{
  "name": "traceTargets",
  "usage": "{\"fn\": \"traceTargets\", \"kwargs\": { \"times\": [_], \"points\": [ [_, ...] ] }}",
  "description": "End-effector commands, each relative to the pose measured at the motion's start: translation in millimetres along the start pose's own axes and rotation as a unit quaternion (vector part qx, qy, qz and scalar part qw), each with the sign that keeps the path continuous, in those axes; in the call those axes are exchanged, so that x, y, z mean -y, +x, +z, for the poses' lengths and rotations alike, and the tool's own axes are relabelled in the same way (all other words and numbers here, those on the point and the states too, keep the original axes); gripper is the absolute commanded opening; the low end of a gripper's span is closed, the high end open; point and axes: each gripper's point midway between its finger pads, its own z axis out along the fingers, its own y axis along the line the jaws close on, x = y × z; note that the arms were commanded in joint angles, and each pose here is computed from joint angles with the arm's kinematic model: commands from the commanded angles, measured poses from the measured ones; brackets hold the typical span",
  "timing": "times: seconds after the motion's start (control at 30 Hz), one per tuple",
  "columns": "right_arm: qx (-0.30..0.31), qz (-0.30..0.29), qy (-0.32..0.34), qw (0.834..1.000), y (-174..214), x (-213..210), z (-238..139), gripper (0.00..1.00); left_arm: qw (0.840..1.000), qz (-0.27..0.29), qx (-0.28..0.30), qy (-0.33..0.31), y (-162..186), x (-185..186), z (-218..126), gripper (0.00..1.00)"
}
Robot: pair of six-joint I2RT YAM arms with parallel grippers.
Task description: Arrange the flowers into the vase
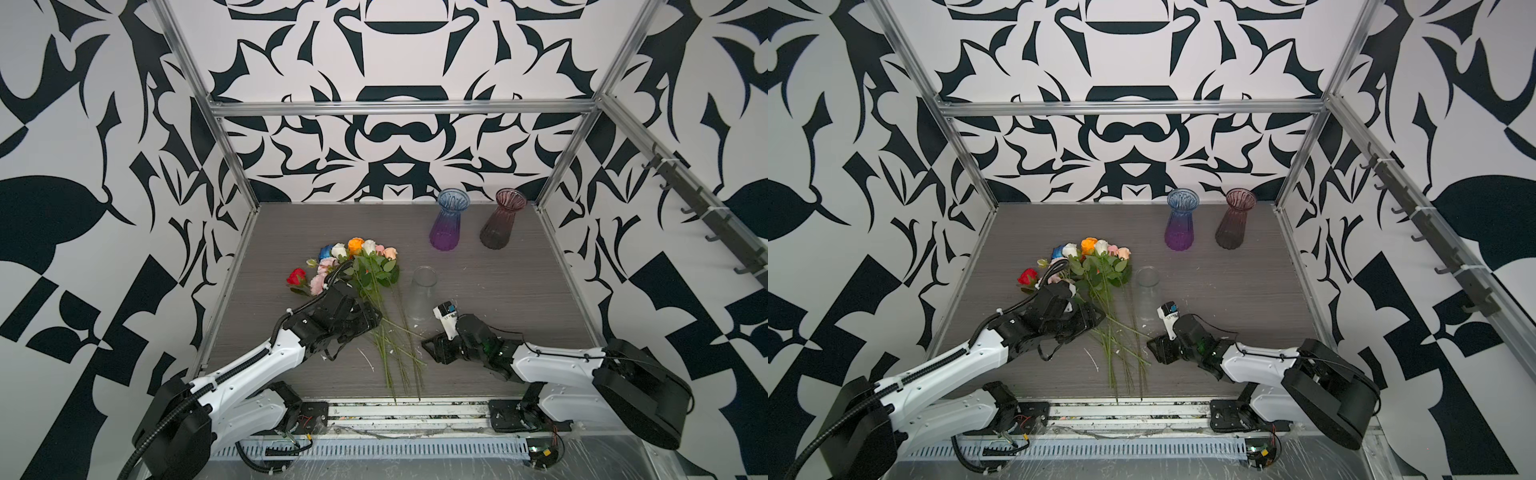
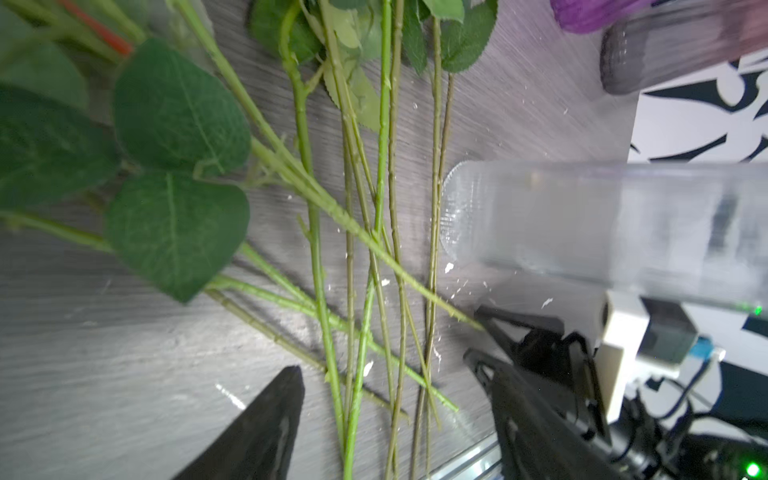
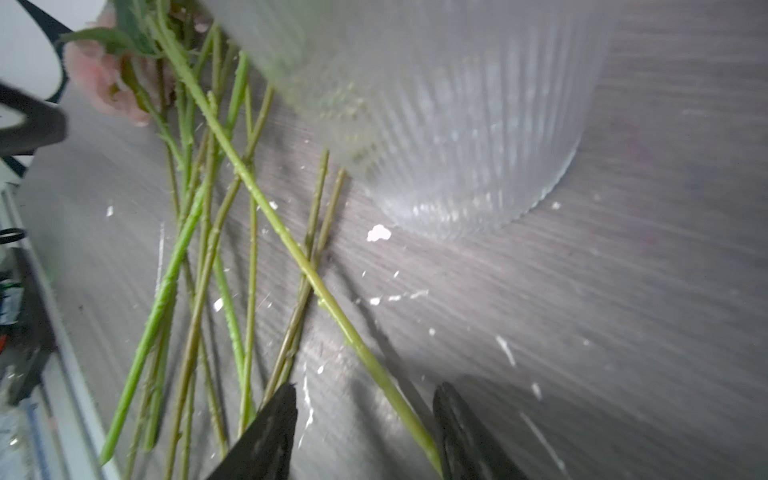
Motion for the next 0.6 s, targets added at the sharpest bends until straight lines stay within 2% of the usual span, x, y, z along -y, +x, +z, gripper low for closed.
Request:
{"fn": "traceTargets", "kwargs": {
  "times": [0.0,0.07,0.23,0.33,0.57],
  "points": [
    [-0.035,0.025,-0.011,0.999,25.9,1.0,-7.0,0.57,0.999,-0.034,-0.001,0.025,-6.7,8.7,7.2,0.71],
    [-0.029,0.025,-0.014,0.999,25.2,0.0,-12.1,0.57,0.998,-0.050,-0.002,0.024,-9.7,6.7,13.9,0.61],
    [-0.028,0.022,-0.016,0.999,28.8,0.6,-18.5,0.58,0.997,-0.072,-0.016,0.016,-12.1,4.1,32.1,0.46],
    [-0.034,0.023,-0.015,0.999,33.9,3.1,-18.6,0.58,0.997,-0.078,-0.026,-0.008,-10.8,-2.8,41.6,0.43],
    [-0.040,0.029,-0.015,0.999,39.1,5.8,-14.8,0.59,0.995,-0.095,-0.010,-0.039,-12.8,-17.8,40.0,0.45]
  ]
}}
